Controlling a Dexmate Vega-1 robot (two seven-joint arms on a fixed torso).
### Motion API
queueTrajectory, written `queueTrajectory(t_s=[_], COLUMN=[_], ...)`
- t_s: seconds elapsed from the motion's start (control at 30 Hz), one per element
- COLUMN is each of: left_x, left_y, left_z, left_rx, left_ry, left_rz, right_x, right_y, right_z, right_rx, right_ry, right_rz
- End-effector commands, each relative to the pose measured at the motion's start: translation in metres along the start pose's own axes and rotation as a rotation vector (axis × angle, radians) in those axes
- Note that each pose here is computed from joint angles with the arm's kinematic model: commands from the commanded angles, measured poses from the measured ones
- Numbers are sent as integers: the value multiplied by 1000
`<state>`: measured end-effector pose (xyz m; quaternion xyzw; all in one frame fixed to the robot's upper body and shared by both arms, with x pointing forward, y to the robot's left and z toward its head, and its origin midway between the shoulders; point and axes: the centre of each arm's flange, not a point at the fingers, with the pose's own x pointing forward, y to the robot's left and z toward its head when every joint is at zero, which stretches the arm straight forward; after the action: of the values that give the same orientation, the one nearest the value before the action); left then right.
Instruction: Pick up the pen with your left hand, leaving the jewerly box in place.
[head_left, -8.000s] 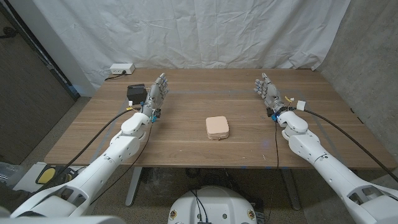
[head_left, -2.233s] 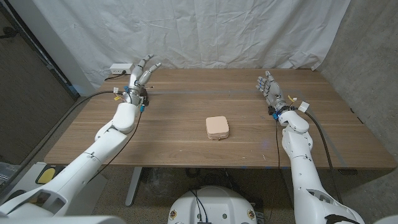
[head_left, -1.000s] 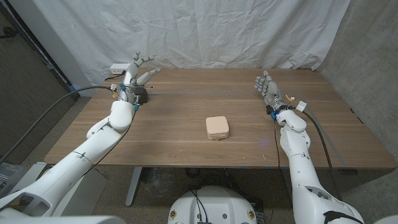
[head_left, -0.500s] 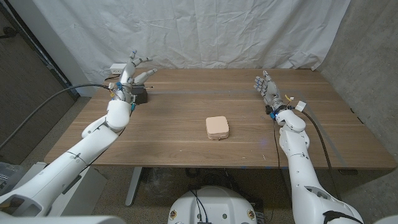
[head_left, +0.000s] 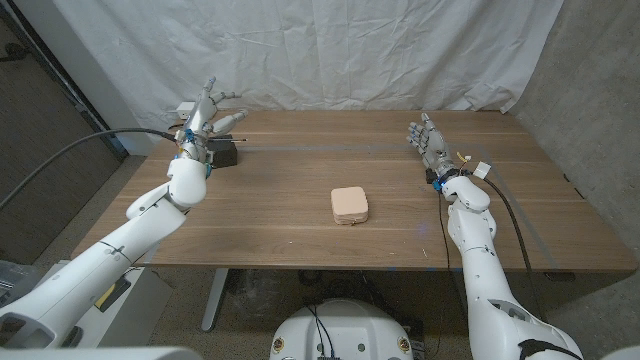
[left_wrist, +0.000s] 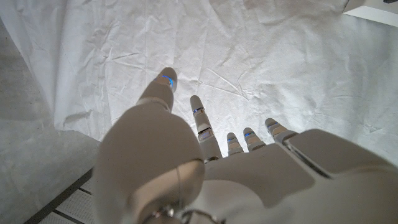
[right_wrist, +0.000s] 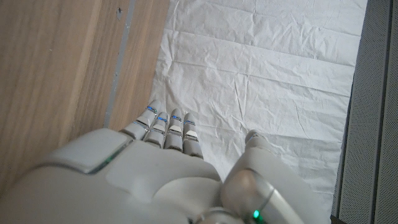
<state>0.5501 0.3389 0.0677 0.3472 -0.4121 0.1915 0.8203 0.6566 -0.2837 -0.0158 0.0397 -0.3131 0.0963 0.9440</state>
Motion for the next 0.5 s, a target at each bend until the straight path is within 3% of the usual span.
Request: queueTrajectory(t_s=[0.03, 0.27, 0.5], left_x=[8, 15, 17], left_y=[11, 10, 7], left_z=[-1, 1, 7], left_rx=[254, 262, 369], left_ry=[0, -5, -31], left_rz=[50, 65, 95], right_x=[-1, 1, 1], right_y=[4, 4, 4], right_z=[-1, 0, 1], right_rx=[1, 0, 2], right_ry=[-1, -7, -9], right_rz=[-1, 4, 2])
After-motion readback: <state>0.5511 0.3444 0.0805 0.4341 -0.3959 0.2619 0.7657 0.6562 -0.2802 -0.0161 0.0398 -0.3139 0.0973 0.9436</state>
